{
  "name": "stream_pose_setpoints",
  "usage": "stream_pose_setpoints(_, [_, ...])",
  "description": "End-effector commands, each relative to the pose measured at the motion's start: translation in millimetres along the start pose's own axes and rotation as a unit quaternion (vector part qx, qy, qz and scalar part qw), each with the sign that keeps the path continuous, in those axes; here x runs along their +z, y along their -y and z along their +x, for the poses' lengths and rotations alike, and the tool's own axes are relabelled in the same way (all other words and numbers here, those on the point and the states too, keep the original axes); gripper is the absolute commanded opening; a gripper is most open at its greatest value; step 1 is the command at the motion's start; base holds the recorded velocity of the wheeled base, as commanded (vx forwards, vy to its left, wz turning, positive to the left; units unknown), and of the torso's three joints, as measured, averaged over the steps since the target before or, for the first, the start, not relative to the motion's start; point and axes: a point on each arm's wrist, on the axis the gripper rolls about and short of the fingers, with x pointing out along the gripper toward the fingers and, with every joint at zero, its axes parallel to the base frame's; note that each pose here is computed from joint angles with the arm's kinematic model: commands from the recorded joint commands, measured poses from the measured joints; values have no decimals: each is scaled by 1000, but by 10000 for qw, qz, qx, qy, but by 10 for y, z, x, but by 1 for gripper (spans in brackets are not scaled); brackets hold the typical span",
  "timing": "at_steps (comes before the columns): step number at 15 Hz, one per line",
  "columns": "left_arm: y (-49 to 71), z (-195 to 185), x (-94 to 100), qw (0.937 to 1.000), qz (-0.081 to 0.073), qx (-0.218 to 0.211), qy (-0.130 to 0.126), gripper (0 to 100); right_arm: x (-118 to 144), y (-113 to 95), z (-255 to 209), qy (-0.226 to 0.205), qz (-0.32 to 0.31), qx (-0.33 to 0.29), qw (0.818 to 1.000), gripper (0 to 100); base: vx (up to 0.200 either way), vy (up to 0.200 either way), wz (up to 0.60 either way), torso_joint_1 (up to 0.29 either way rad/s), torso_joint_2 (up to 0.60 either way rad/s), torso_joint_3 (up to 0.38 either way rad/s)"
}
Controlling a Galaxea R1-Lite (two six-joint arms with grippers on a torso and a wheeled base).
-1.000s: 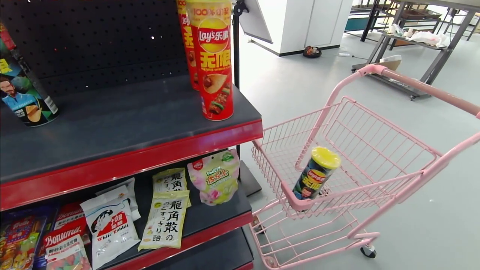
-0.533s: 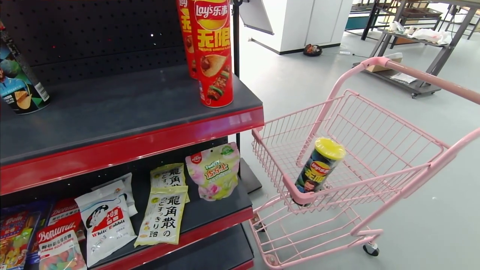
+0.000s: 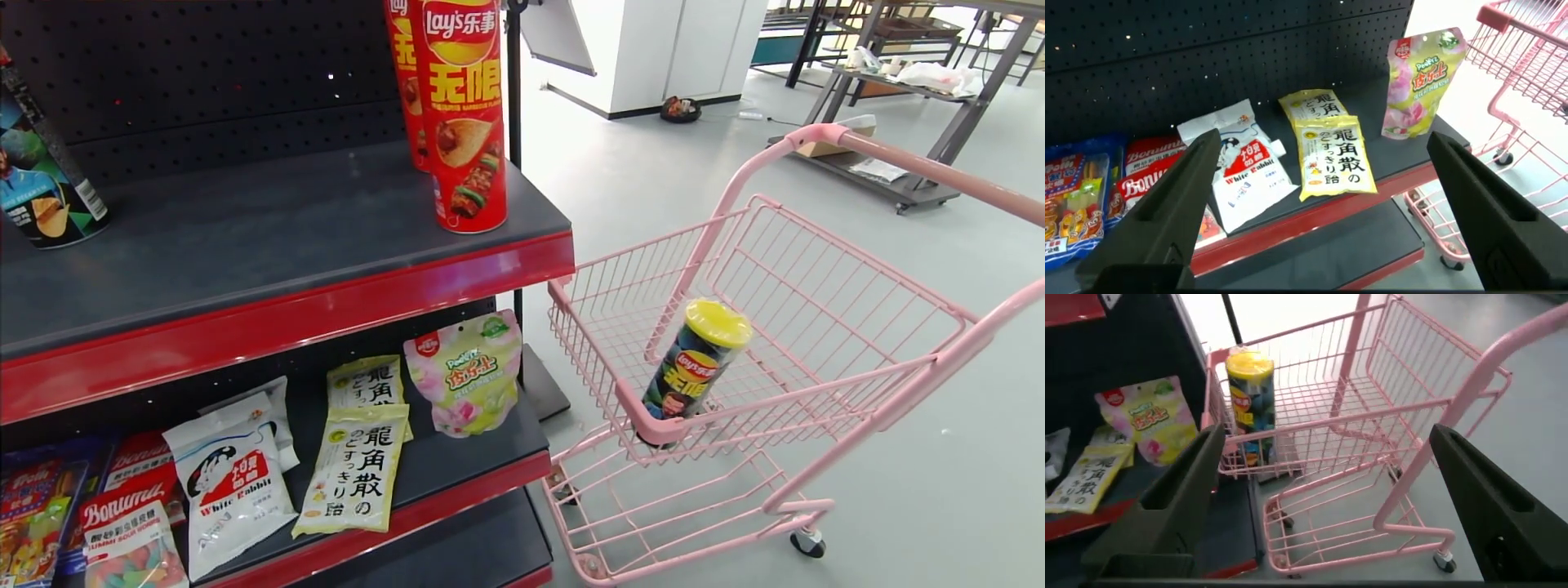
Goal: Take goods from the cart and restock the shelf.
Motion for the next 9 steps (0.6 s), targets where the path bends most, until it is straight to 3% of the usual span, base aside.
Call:
stream_pose_setpoints(1, [0,1,0,10000,-2,6,-6,100,349,4,780,-1007,166,644,9927,100,0,0,0,0,0,0])
stream_pose_setpoints(5, [-1,1,0,10000,-2,6,-6,100,-86,-20,1375,-1890,354,1334,9722,100,0,0,0,0,0,0])
stream_pose_setpoints(9, [0,1,0,10000,-2,6,-6,100,-301,-74,1892,-1944,413,1865,9622,100,0,0,0,0,0,0])
